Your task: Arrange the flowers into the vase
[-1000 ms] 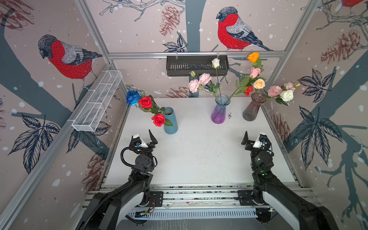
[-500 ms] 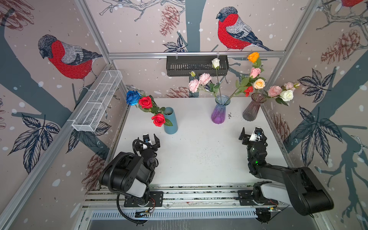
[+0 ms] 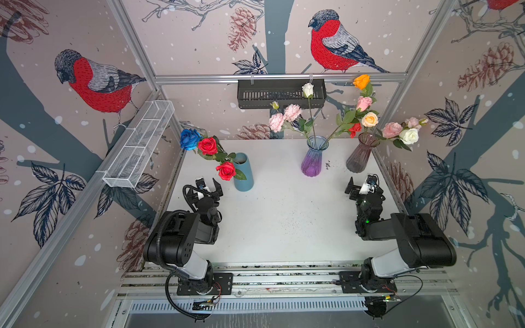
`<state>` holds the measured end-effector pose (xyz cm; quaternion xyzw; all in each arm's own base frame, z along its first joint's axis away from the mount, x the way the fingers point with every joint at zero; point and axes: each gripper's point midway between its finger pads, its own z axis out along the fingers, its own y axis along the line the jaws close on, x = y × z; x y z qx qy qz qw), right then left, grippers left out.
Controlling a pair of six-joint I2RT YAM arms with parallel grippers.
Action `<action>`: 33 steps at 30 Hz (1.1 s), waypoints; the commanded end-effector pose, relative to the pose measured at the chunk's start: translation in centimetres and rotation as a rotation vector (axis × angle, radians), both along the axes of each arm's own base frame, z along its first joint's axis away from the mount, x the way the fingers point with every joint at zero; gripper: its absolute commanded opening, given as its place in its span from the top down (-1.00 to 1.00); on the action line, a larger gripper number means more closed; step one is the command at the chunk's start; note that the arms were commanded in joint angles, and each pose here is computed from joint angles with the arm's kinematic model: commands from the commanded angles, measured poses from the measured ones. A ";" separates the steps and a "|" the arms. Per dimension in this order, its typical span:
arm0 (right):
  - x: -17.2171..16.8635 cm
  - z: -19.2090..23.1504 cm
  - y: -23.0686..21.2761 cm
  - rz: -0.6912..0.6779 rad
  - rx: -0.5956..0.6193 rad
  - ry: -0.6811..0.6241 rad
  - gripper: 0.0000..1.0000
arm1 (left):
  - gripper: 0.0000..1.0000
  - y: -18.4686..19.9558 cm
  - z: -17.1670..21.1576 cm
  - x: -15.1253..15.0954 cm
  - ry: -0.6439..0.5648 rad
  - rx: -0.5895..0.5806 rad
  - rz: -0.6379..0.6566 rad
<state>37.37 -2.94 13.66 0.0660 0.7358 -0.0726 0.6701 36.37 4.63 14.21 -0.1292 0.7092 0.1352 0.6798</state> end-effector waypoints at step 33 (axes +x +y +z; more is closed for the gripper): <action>-0.5 -1.0 -0.2 -0.049 0.030 0.033 -0.97 | -0.96 -3.2 -1.2 1.3 0.059 -0.013 -0.236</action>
